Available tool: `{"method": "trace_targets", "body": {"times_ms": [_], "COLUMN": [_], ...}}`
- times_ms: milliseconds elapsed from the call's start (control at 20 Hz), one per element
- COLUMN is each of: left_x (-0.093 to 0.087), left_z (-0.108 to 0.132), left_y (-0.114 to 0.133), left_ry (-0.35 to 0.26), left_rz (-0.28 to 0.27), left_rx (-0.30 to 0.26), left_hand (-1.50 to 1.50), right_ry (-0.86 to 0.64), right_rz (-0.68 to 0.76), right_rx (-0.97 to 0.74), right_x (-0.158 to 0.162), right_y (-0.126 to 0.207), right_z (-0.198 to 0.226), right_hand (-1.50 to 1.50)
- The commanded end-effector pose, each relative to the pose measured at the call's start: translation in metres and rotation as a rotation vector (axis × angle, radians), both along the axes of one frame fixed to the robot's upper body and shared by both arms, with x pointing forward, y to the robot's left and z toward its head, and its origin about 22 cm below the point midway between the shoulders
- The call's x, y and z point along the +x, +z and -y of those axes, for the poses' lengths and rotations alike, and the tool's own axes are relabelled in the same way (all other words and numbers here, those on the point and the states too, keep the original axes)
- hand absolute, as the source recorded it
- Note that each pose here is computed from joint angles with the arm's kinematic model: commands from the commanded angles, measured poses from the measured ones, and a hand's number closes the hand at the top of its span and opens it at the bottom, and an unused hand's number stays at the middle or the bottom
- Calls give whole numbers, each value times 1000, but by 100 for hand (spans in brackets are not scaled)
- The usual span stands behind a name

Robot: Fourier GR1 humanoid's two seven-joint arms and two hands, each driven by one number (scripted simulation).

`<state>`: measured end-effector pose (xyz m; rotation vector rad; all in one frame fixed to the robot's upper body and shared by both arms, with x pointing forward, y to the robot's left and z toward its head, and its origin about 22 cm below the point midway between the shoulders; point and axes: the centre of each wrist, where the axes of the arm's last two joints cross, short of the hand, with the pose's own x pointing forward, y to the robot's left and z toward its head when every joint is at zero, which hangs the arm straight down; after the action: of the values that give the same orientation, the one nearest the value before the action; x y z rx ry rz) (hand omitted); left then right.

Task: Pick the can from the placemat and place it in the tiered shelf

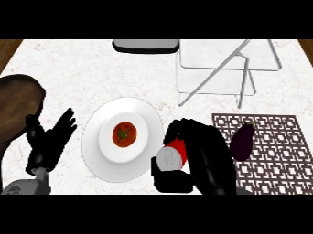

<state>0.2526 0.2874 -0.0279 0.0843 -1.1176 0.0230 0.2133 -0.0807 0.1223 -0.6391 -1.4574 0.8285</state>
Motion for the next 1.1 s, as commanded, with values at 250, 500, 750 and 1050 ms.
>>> {"method": "trace_targets", "body": {"times_ms": [250,500,750,1050], "left_x": [2,5,-2,2], "left_z": [-19,2,-6,3], "left_y": [2,-4,4,5], "left_ry": [31,14,10,23], "left_rz": [-9,-15,-15,-18], "left_rx": [-5,8,-15,-1], "left_hand": [0,0,0,0], "right_ry": [-103,-168,-220,-280], "right_rz": [221,264,274,283], "right_rx": [8,28,90,116], "right_x": [-20,2,25,75], "right_y": [116,157,197,226], "right_z": [-7,-3,13,41], "right_hand": [150,150,150,150]}}
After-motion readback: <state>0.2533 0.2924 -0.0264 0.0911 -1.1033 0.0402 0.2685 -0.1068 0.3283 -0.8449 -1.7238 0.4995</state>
